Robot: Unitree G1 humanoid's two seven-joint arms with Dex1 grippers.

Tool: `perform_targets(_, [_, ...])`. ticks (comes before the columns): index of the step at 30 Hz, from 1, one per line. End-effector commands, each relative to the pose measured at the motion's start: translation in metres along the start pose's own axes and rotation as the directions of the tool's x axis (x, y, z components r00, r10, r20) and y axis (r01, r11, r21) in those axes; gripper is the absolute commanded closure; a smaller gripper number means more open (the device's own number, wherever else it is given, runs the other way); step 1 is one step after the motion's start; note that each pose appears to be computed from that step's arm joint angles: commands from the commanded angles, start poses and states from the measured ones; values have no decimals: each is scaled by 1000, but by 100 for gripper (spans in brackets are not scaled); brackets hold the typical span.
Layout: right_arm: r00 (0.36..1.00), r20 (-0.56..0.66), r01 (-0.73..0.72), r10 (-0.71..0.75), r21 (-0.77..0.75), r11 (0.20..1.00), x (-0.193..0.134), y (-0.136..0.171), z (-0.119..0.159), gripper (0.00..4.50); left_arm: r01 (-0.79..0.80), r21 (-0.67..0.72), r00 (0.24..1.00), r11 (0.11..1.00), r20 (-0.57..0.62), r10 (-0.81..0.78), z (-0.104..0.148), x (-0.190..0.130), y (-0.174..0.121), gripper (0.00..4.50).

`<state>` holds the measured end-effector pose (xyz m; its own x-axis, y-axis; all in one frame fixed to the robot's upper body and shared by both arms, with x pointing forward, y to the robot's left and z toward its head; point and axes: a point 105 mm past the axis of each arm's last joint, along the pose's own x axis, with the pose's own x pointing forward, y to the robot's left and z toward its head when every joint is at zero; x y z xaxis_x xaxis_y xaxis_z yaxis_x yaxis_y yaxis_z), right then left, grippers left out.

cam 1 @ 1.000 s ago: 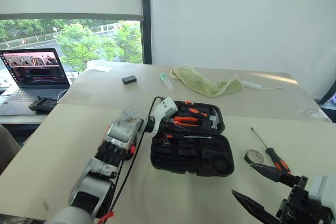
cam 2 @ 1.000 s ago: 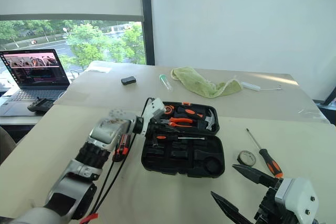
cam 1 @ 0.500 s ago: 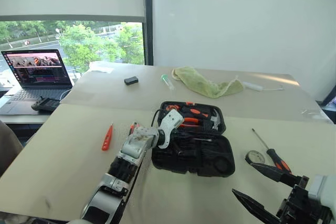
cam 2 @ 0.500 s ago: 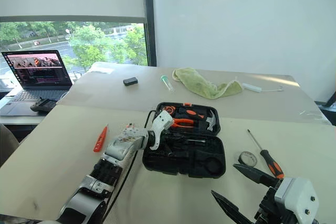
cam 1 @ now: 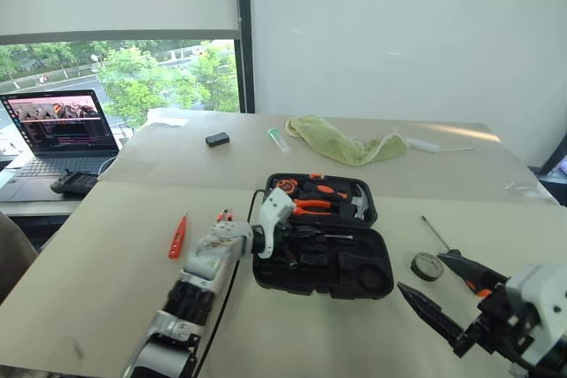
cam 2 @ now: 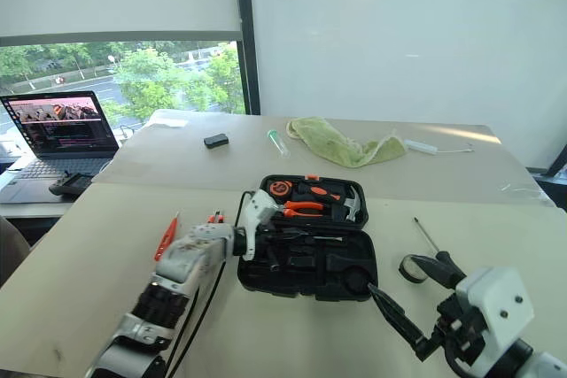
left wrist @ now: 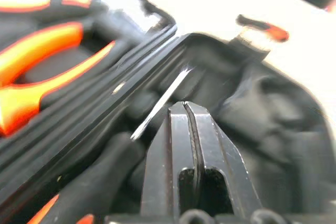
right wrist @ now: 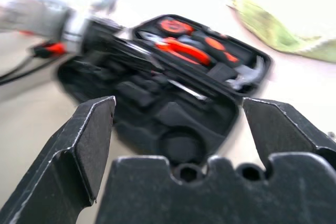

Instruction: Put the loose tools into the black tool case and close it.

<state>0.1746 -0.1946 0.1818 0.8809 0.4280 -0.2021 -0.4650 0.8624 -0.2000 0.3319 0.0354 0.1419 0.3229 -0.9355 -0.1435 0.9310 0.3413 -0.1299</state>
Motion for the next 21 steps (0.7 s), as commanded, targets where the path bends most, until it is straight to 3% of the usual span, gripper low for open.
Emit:
perform_targets(1, [989,-149,20,-14,39,999,-1,-8,-6,0,140,89,987,986,66,-146,36,-18,-24,344])
perform_targets(5, [941,-290,200,-173,66,977,0,-56,-13,0,264,177,962,948,27,-273,56,-44,-42,196])
perform_targets(10, [867,-452,265,-210,63,962,9,-93,-16,0,336,208,941,919,-38,-336,58,-60,-57,12])
perform_targets(15, [802,-558,317,-211,98,943,16,-120,-35,0,348,196,938,917,-74,-340,52,-67,-67,5])
perform_targets(21, [777,-594,341,-207,120,932,34,-144,-56,0,356,175,935,918,-65,-350,50,-69,-77,5])
